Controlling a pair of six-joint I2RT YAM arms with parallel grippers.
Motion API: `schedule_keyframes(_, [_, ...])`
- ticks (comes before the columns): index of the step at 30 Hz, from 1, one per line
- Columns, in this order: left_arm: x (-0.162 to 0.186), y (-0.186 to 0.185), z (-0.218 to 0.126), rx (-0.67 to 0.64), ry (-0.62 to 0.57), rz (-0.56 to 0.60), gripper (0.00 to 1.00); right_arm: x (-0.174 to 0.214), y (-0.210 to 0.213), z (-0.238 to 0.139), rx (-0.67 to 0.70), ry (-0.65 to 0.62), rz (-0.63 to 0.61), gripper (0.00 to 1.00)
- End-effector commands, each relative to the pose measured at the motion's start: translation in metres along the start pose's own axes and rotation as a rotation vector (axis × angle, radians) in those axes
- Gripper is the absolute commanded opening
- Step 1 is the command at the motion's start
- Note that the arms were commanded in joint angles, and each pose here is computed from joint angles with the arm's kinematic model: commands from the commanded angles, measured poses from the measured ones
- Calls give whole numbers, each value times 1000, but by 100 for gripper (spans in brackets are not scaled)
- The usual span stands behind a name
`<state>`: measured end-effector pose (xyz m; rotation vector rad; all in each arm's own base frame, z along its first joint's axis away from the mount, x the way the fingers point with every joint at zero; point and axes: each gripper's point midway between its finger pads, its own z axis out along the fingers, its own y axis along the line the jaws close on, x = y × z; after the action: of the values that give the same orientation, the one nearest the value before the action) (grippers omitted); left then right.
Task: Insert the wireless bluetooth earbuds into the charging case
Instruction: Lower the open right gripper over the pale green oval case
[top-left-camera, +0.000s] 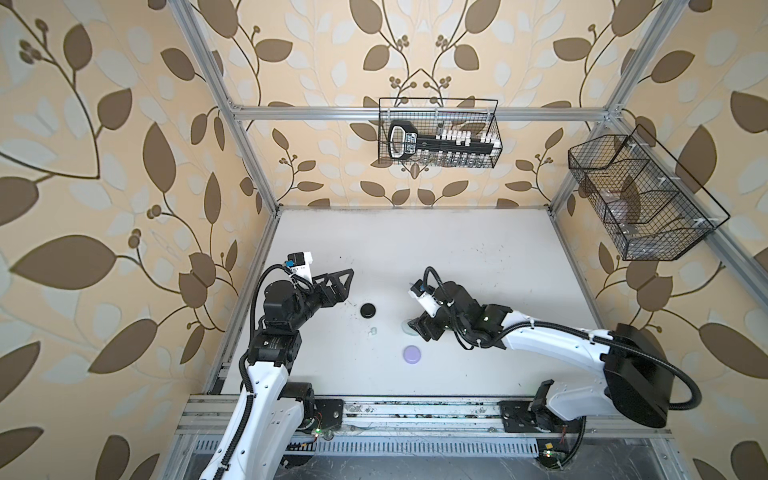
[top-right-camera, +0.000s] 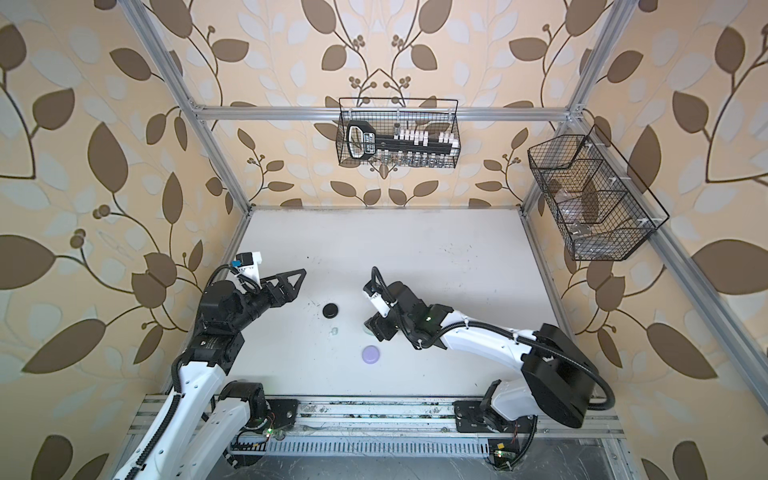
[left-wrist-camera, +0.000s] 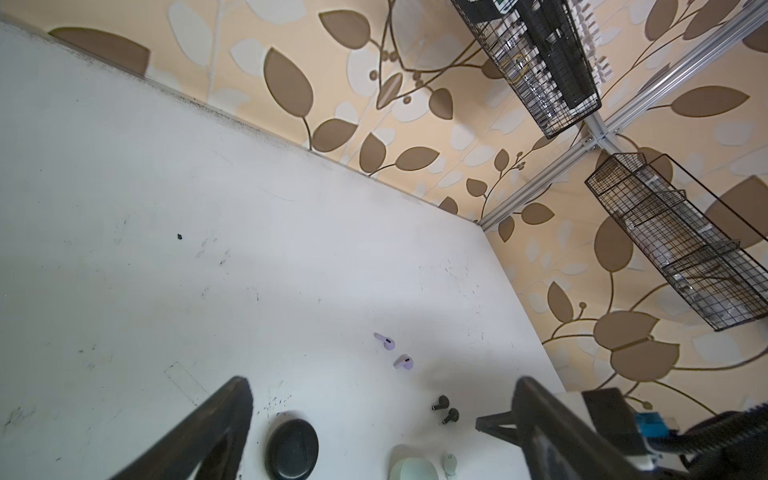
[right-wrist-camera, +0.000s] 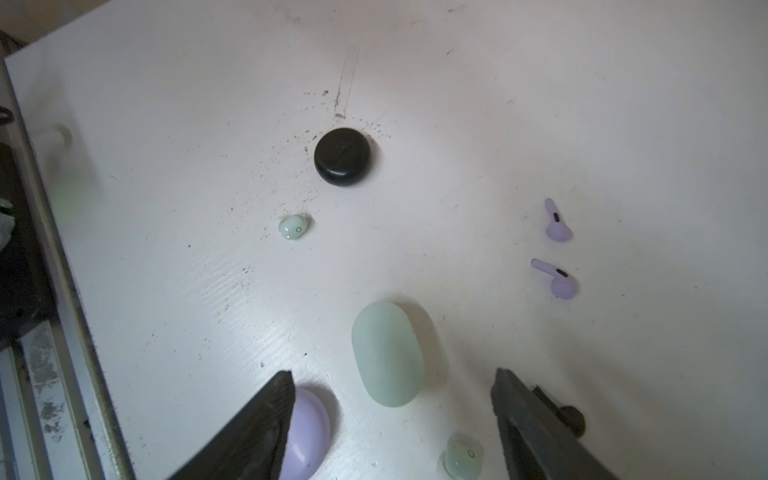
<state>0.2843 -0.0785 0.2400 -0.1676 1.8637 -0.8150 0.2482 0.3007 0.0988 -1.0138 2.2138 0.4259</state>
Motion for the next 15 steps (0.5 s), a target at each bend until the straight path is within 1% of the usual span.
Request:
schedule_keyframes(1, [-19, -19, -4, 58, -48, 71, 99, 13, 4, 12, -30, 125, -84, 75])
schedule_keyframes(3, [-21, -17, -6, 32, -47, 82, 99, 9, 2, 14, -16, 179, -97, 72])
schedule_keyframes(7, [-21, -11, -9, -9, -56, 90, 99, 1, 4, 12, -42, 252, -146, 73])
schedule_keyframes(10, [-19, -9, -10, -17, -59, 89, 99, 6, -6, 15, -6, 364, -191, 71])
schedule_keyframes(11, [-18, -8, -10, -17, -56, 85, 99, 15, -10, 16, 3, 414, -199, 71])
schedule_keyframes(12, [-17, -7, -9, -19, -53, 80, 99, 11, -12, 15, 1, 425, -203, 71])
schedule_keyframes(15, [-14, -5, -8, -25, -44, 68, 99, 17, -7, 15, -28, 453, -212, 71])
